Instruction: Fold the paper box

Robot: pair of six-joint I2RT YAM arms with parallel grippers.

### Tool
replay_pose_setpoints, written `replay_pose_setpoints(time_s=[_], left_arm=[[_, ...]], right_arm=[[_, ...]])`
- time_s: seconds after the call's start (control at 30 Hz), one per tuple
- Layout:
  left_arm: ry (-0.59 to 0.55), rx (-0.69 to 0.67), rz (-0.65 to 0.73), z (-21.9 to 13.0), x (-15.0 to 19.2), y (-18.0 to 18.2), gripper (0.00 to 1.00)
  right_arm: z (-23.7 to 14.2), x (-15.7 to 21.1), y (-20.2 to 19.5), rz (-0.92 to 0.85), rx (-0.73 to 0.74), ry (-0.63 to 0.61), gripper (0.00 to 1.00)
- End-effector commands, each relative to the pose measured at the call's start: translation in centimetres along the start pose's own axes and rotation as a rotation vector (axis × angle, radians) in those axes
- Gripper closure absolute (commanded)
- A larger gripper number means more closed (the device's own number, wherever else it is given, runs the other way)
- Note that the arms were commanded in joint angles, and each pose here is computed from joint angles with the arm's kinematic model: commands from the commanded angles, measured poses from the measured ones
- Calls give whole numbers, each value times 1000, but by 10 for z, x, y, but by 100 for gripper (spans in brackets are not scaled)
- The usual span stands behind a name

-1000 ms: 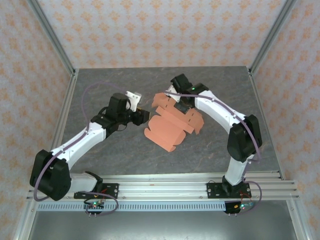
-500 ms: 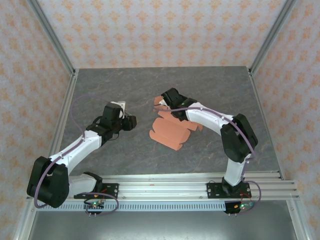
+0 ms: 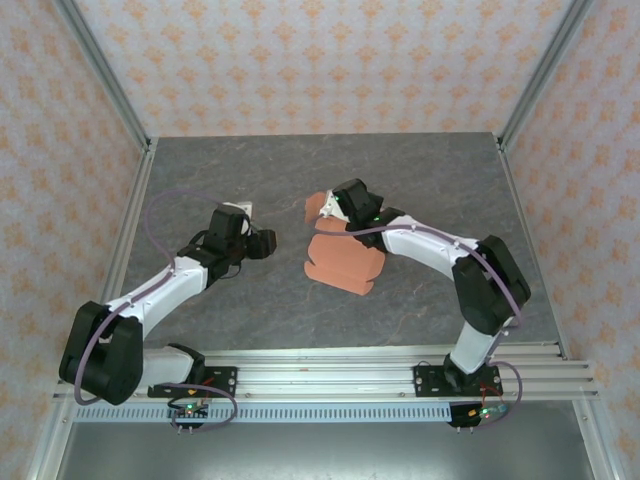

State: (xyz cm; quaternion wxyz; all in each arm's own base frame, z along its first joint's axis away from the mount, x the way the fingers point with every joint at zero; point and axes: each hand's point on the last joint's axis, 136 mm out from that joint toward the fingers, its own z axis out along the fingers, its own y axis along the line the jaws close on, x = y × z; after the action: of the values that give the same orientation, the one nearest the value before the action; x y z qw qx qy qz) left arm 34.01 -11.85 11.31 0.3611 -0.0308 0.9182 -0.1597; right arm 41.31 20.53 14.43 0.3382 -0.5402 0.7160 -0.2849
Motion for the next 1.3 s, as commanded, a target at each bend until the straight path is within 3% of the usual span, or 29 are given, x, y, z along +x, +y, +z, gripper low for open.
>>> replay_pose_setpoints(time_s=[0.0, 0.23, 0.5, 0.6, 0.97, 1.27], left_arm=[[-94, 48, -26, 5, -30, -11, 36], [-124, 101, 102, 29, -54, -27, 35], [13, 133, 266, 77, -57, -39, 39], [70, 229, 298, 89, -49, -55, 39], [158, 501, 354, 94, -29, -97, 37], [193, 546, 385, 98, -23, -106, 40]], right_arm=[[-14, -12, -11, -45, -1, -139, 98], [-13, -11, -10, -114, -39, -203, 98], [-4, -2, -5, -167, -67, -211, 98], [-1, 0, -5, -172, -68, -200, 98], [8, 1, -2, -185, -91, -182, 97], [15, 1, -3, -205, -48, -183, 97]])
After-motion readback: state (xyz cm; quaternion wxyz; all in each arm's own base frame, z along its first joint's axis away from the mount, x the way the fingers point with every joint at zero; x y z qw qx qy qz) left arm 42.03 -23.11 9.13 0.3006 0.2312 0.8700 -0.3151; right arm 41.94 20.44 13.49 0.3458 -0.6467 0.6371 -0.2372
